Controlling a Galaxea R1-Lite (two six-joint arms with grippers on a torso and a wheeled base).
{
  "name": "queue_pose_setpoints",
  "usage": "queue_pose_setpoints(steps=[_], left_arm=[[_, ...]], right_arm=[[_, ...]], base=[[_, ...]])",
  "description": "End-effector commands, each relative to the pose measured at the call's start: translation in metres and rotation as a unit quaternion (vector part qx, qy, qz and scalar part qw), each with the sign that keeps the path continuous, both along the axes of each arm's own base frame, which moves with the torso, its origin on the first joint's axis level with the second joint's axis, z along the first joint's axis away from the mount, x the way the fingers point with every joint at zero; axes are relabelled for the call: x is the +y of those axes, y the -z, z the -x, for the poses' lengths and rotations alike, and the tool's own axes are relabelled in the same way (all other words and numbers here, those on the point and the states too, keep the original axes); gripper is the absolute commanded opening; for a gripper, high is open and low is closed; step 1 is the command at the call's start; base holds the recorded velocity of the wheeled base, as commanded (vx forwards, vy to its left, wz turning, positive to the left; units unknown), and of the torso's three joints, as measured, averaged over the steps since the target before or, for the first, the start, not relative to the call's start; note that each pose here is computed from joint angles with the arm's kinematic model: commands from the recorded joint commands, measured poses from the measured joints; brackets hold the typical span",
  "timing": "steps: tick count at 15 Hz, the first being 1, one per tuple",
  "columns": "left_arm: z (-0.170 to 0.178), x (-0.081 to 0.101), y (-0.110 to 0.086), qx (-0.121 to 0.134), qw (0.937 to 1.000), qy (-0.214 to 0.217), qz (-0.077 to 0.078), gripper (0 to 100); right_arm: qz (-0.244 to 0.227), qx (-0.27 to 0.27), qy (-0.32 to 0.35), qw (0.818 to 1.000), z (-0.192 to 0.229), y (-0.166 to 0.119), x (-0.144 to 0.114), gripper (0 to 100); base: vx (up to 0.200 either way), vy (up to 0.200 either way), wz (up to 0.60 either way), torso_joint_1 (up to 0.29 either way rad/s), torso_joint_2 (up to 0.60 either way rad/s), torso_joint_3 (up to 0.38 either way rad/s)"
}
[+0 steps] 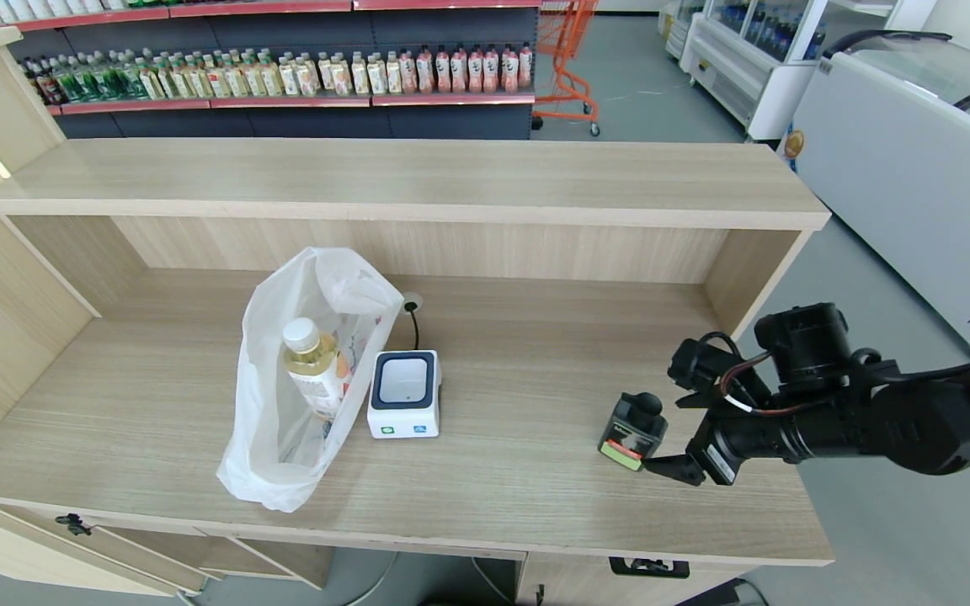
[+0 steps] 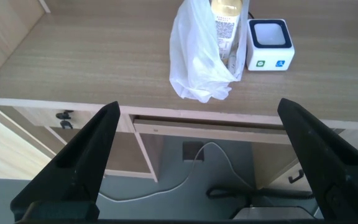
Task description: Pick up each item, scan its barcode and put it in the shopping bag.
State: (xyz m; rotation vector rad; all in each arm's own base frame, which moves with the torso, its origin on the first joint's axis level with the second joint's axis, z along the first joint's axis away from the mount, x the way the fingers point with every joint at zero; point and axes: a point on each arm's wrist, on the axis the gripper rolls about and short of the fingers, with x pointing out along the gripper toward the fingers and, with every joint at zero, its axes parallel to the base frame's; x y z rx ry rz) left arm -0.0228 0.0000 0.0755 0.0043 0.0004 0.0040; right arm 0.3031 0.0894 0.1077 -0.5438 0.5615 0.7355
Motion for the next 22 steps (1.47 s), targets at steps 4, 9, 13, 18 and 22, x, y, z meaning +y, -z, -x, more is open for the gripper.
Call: queue_pose_setpoints(steps=[4,9,13,18,22], left_arm=[[0.000,0.000,0.000,0.000,1.0000,0.000,0.000,100],[0.000,0.000,0.000,0.000,1.0000,0.000,0.000,100],[0.000,0.000,0.000,0.000,1.0000,0.000,0.000,100],[0.000,0.000,0.000,0.000,1.0000,0.000,0.000,100],[0.000,0.000,0.000,0.000,1.0000,0.000,0.000,100]], right_arm=[[-0.006,0.010,-0.019,1.000,-0.020,0.025,0.024,100],[-0.012,0.008,-0.017,1.000,-0.028,0.026,0.028,0],[-0.024,0.003,-0.010,1.000,-0.032,0.021,0.030,0],[-0.036,-0.054,-0.003,0.998,0.004,-0.026,0.011,0],[0.059,-0.210,0.031,0.975,0.057,-0.035,-0.063,0]], base=[[0.000,0.000,0.00,0.000,0.00,0.000],[0.000,0.000,0.00,0.000,0.00,0.000],[0.000,0.000,0.00,0.000,0.00,0.000],[0.000,0.000,0.00,0.000,0.00,0.000],[0.000,0.000,0.00,0.000,0.00,0.000]])
